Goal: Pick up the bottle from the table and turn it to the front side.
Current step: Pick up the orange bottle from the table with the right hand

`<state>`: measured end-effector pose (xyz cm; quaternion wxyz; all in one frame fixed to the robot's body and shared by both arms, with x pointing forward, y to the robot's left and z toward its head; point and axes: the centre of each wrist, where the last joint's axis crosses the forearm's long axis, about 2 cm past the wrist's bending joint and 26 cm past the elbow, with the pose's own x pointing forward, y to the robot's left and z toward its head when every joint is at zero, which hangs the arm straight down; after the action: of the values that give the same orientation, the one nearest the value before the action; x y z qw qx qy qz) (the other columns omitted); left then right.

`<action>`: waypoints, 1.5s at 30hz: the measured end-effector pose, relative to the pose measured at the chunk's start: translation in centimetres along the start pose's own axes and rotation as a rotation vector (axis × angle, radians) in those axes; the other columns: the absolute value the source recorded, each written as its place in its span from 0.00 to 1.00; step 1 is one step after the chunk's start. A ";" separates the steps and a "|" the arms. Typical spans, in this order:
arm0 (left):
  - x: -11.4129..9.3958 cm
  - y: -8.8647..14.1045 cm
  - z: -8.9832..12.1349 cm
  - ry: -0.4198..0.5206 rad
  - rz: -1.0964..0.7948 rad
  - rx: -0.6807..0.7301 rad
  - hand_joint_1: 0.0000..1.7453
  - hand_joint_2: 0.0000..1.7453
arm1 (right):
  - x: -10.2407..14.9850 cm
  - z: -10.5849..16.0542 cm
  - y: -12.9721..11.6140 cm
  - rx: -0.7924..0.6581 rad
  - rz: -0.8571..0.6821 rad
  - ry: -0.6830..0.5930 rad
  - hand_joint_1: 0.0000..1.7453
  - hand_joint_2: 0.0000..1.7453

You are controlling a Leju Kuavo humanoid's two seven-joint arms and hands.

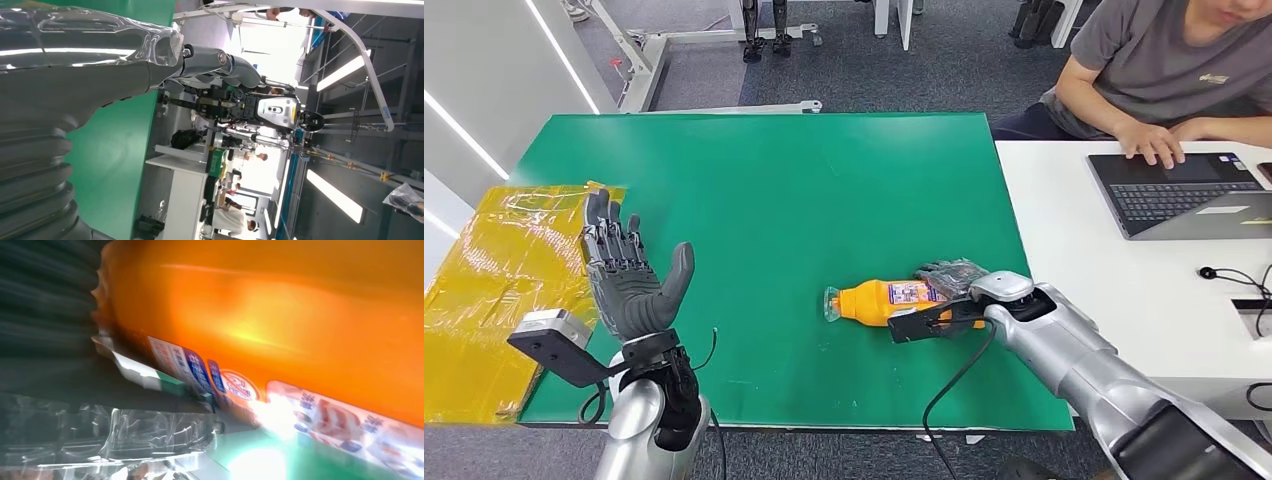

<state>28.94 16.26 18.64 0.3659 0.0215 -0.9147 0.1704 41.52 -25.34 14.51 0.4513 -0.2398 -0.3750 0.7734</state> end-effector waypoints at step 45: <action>0.1 0.0 0.8 0.012 -0.011 -0.009 0.00 1.00 | 6.8 0.4 -0.7 -0.946 -0.551 -0.163 1.00 1.00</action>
<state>28.34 16.02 18.11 0.3724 0.0238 -0.9130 0.1646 38.33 -19.28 15.13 0.4493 -0.2491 -0.7642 0.3900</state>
